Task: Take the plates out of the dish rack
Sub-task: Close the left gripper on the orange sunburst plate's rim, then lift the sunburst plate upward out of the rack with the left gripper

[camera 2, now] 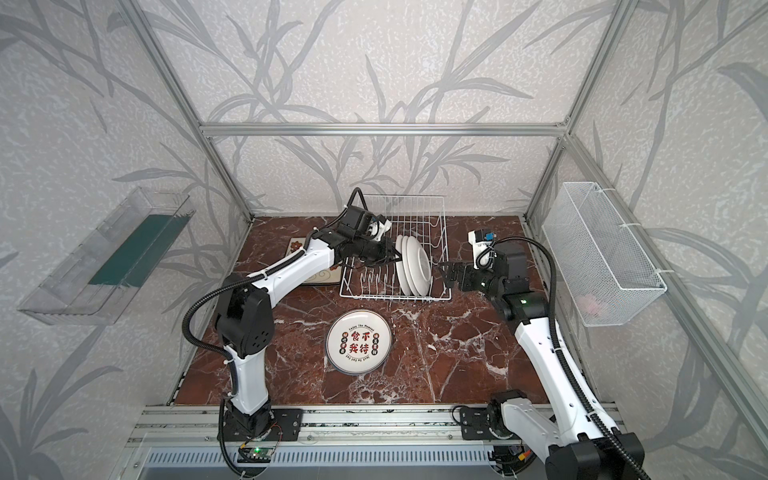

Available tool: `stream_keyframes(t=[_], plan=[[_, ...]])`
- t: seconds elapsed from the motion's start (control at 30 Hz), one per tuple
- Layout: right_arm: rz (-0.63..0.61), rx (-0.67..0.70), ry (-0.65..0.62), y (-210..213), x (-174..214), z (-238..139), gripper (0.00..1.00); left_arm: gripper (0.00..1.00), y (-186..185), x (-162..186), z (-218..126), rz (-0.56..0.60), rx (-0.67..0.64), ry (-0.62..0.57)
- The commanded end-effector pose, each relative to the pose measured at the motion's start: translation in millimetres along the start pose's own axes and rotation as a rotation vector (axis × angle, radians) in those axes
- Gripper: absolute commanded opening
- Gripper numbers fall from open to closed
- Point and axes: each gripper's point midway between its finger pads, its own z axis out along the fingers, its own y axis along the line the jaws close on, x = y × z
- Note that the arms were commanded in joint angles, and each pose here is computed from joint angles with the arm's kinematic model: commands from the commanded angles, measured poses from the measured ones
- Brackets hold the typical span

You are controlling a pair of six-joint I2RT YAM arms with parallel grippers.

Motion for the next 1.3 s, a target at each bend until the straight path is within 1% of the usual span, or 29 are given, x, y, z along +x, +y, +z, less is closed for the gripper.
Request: stream_keyframes(t=[0.0,0.23,0.47,1.07,1.17,1.27], plan=[[0.007,-0.010,-0.012,0.4,-1.8,0.3,0.99,0.00,-13.1,-6.9,-13.3,-0.038,0.035,-0.046],[-0.009,0.000,-0.015,0.6,-4.7,-2.6,0.99,0.00,-28.7,-12.0,-25.4,-0.031,0.070,-0.069],[-0.039,0.030,-0.030,-2.1,-9.5,-7.3,0.99,0.00,-40.7,-13.3,-43.7,0.004,0.056,-0.086],[-0.018,0.014,-0.052,2.4,-12.0,-11.7,0.99,0.00,-66.3,-21.9,-80.5,0.039,0.073,-0.172],[-0.018,0.010,-0.055,4.0,-12.2,-13.9,0.99,0.00,-73.4,-24.6,-87.4,0.045,0.090,-0.194],[-0.024,0.016,-0.059,3.5,-12.1,-15.8,0.99,0.00,-83.9,-27.0,-94.3,0.046,0.135,-0.217]])
